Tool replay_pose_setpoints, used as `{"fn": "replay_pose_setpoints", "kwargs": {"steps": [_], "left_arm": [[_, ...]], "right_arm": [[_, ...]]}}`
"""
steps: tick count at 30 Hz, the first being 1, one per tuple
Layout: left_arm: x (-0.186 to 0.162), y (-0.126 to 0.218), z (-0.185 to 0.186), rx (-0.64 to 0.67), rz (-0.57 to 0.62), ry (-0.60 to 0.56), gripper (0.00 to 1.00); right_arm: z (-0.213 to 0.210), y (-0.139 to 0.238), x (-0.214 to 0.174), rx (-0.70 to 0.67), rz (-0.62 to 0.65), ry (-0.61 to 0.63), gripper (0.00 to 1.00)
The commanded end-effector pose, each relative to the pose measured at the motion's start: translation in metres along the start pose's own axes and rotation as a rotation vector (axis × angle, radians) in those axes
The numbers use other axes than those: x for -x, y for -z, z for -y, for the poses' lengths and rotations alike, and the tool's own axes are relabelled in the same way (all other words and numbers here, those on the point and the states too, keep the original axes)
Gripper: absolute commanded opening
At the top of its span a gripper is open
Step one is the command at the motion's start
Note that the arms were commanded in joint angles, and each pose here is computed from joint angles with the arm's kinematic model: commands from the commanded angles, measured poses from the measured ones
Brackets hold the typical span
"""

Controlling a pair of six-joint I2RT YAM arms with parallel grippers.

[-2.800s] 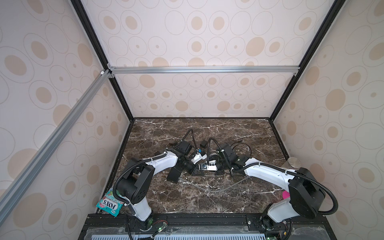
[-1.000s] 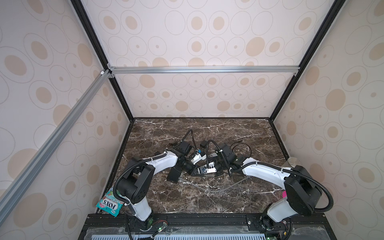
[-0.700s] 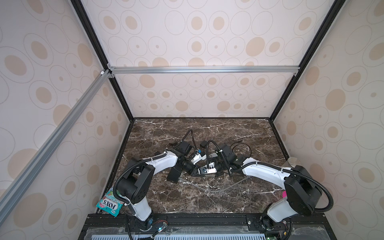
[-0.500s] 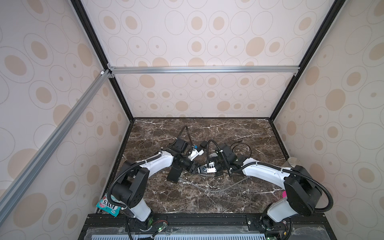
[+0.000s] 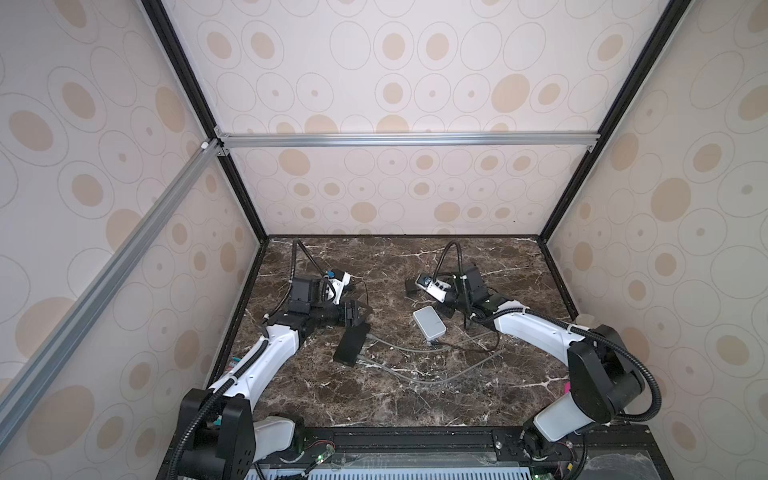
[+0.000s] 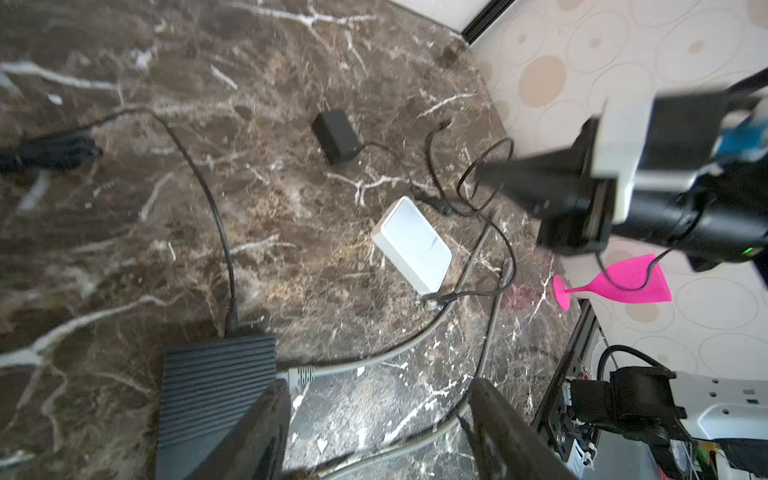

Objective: Insert the plug into the switch port

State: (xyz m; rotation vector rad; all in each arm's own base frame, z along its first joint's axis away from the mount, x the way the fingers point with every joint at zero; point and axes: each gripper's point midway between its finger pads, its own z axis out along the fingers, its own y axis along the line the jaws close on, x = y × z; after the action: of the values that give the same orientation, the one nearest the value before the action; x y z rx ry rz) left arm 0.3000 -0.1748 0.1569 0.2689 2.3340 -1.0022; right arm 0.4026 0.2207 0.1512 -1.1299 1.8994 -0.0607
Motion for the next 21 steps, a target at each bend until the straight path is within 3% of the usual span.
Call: {"fn": "replay_pose_setpoints", "kwargs": {"steps": [1, 4, 11, 15, 19, 21], "left_arm": [[-0.007, -0.019, 0.02, -0.011, -0.008, -0.017, 0.69], [-0.017, -0.046, 0.034, 0.008, -0.05, -0.037, 0.72], [-0.028, -0.095, 0.041, -0.027, -0.096, 0.043, 0.7], [-0.023, -0.101, 0.044, -0.046, -0.097, 0.05, 0.69], [-0.02, -0.099, 0.047, -0.04, -0.1, 0.016, 0.69], [-0.02, -0.095, 0.048, -0.038, -0.1, -0.004, 0.7]], "right_arm": [[0.069, 0.009, -0.033, -0.379, -0.154, -0.189, 0.0], [0.082, 0.013, -0.049, -0.473, -0.215, -0.267, 0.0], [0.027, 0.002, -0.078, -0.25, -0.254, -0.404, 0.0], [-0.002, -0.015, -0.099, -0.077, -0.383, -0.395, 0.0], [-0.006, -0.018, -0.1, -0.046, -0.398, -0.41, 0.0], [-0.021, -0.02, -0.098, 0.069, -0.428, -0.448, 0.0]]}}
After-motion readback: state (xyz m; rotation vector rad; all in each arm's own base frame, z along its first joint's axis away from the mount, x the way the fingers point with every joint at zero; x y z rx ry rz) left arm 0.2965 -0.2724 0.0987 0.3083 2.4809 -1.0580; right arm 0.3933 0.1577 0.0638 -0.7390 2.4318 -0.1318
